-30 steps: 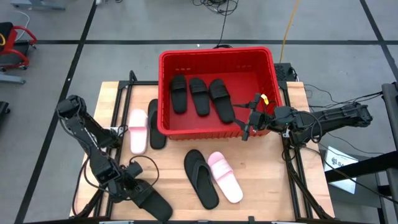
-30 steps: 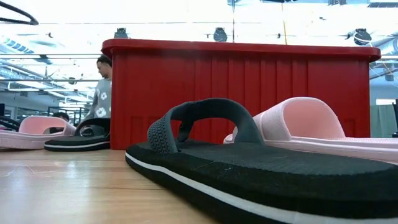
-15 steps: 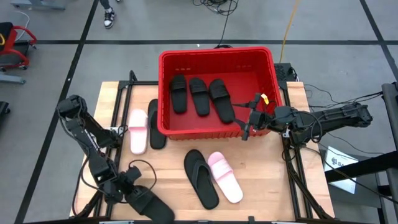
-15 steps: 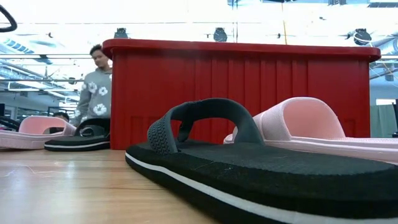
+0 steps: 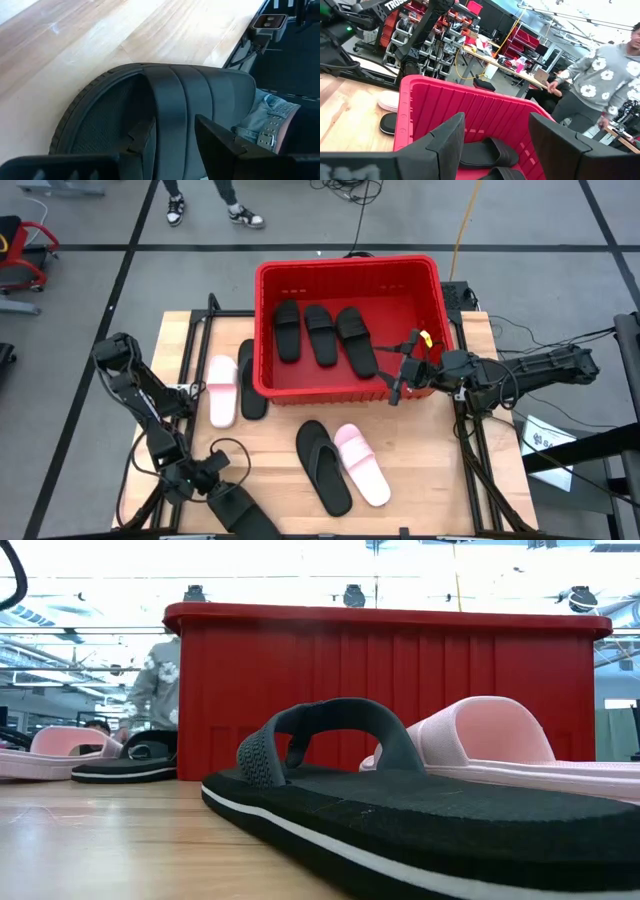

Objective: Pick and place slides into bin
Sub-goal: Put the black slide into the red bin

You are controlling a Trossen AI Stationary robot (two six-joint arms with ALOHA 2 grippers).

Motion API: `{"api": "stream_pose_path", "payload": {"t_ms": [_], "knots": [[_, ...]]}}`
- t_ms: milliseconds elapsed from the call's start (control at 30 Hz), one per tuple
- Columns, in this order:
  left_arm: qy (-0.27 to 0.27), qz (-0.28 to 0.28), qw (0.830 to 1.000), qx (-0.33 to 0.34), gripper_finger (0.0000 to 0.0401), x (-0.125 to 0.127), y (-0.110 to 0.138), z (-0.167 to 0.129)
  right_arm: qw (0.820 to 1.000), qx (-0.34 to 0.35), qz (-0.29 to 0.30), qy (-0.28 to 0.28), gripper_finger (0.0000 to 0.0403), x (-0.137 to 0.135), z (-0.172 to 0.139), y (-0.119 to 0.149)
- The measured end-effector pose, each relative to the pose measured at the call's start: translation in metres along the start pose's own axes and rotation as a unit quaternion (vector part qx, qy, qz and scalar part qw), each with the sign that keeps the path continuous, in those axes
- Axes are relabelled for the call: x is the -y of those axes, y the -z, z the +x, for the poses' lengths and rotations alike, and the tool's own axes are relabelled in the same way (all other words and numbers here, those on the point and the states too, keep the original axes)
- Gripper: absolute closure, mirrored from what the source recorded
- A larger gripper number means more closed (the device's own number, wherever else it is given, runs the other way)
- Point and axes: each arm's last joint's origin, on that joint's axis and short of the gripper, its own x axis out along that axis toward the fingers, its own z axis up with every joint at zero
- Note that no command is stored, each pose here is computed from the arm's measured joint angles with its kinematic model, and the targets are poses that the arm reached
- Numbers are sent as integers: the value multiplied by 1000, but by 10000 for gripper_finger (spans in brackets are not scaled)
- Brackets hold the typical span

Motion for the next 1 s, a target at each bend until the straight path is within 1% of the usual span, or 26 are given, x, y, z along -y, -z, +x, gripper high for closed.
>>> {"api": "stream_pose_path", "payload": {"t_ms": [133, 333, 467, 667, 767, 1000], "knots": [[5, 1, 1000, -1, 272, -4, -1, 1, 1000, 0, 0, 0, 193, 0, 0, 0], [6, 25, 1000, 4, 272, -4, -2, 1, 1000, 0, 0, 0, 193, 0, 0, 0], [6, 32, 999, 8, 272, -4, -2, 1, 1000, 0, 0, 0, 193, 0, 0, 0], [6, 26, 1000, 12, 272, -3, -6, 2, 1000, -2, 0, 3, 193, 0, 0, 0], [4, 33, 999, 15, 272, -2, -8, 3, 1000, -2, 0, 3, 193, 0, 0, 0], [0, 36, 999, 5, 272, -2, -9, 3, 1000, -2, 0, 4, 193, 0, 0, 0]]}}
